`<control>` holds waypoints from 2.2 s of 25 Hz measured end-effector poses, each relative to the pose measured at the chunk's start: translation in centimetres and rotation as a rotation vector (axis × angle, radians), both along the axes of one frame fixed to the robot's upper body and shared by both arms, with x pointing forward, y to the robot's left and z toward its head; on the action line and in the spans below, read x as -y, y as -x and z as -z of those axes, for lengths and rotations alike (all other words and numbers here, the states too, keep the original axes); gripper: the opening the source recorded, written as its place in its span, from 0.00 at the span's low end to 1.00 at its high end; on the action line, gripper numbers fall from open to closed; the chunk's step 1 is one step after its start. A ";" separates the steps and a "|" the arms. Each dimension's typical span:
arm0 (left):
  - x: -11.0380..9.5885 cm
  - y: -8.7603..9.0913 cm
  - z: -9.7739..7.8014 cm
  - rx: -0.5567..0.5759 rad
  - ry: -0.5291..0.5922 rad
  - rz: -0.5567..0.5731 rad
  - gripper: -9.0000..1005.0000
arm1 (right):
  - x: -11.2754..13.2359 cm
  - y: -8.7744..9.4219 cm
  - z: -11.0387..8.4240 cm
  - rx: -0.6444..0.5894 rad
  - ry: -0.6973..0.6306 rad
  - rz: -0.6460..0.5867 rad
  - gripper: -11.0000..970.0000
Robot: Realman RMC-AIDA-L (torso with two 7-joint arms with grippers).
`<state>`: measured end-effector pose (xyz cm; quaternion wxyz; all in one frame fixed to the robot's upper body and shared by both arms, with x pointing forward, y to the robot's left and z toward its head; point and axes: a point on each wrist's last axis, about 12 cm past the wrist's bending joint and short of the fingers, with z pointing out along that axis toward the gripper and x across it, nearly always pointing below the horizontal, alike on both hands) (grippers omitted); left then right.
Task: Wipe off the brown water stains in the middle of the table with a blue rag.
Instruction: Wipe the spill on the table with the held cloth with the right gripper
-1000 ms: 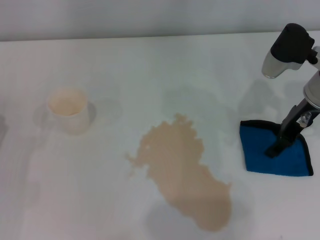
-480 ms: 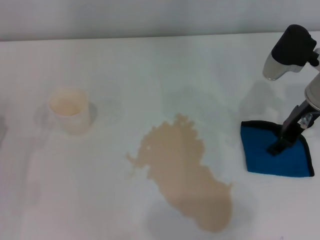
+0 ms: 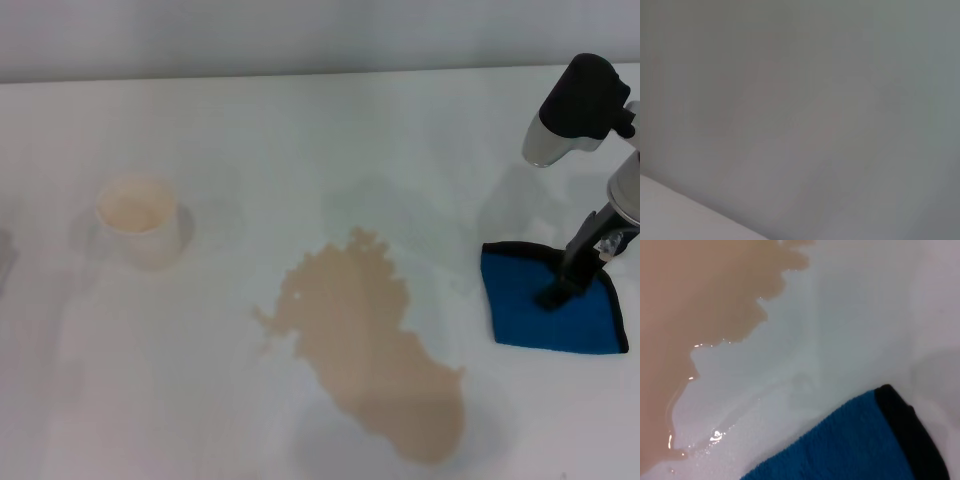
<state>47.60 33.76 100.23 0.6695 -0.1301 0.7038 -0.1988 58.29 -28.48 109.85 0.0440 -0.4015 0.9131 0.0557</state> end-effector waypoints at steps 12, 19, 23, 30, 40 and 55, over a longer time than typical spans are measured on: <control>-0.3 -0.2 -0.2 0.016 -0.038 -0.019 0.88 | 0.1 -0.2 -0.2 0.006 -0.018 0.023 0.29; -0.4 -0.2 -0.3 0.022 -0.048 -0.022 0.88 | 0.1 -0.2 -0.4 -0.003 -0.027 0.030 0.18; -0.4 -0.2 -0.3 0.024 -0.050 -0.023 0.88 | -0.1 -0.4 -0.7 0.009 -0.029 0.025 0.15; -0.4 -0.2 -0.3 0.024 -0.050 -0.023 0.88 | -1.7 -0.8 -1.1 0.037 -0.059 -0.013 0.14; -0.3 -0.3 -0.4 0.025 -0.051 -0.018 0.88 | -6.8 -0.9 -1.8 0.096 -0.221 -0.139 0.12; -0.4 -0.3 -0.3 0.015 -0.051 -0.025 0.88 | -9.1 -1.3 -1.0 0.131 -0.369 -0.094 0.11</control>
